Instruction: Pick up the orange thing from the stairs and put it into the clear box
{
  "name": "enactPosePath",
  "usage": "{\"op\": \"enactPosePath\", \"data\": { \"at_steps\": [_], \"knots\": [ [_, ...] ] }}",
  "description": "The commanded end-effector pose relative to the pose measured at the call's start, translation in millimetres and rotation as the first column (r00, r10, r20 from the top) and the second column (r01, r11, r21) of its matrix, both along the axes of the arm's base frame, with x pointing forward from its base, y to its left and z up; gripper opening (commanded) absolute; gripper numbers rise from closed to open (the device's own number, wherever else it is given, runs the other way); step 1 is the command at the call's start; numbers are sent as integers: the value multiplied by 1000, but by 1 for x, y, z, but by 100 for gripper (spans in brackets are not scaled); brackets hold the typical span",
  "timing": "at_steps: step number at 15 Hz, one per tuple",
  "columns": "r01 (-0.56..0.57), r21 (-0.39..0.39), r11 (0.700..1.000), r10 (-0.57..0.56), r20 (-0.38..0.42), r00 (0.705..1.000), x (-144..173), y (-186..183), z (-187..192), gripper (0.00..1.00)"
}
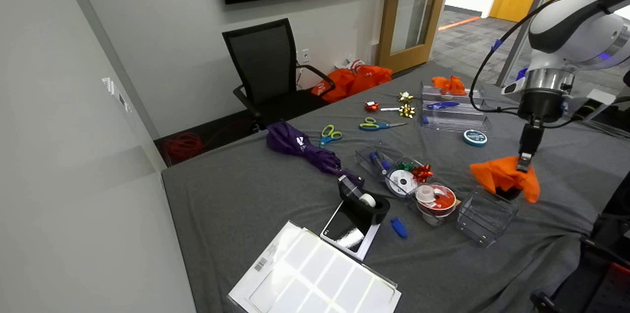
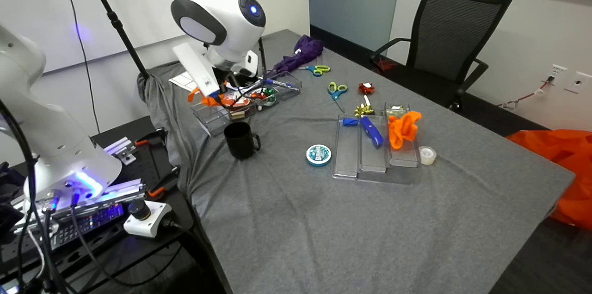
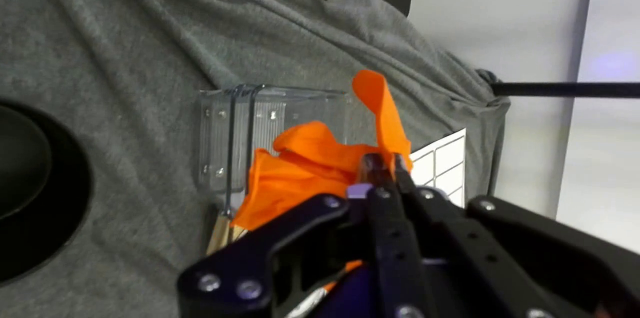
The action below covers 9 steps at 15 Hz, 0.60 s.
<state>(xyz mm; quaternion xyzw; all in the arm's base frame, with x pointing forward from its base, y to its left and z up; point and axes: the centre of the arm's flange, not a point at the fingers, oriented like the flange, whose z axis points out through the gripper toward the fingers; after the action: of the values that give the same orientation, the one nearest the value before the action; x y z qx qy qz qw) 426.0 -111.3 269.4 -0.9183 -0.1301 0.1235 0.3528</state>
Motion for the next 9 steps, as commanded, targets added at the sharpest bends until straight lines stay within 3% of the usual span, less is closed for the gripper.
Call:
{"op": "enactPosePath", "data": {
  "at_steps": [1, 5, 9],
  "knots": [
    [-125, 70, 990, 125, 0, 992, -26, 23, -10, 0],
    [-176, 93, 980, 178, -14, 984, -26, 41, -35, 0],
    [-127, 88, 988, 131, -43, 990, -18, 44, -52, 0]
  ]
}}
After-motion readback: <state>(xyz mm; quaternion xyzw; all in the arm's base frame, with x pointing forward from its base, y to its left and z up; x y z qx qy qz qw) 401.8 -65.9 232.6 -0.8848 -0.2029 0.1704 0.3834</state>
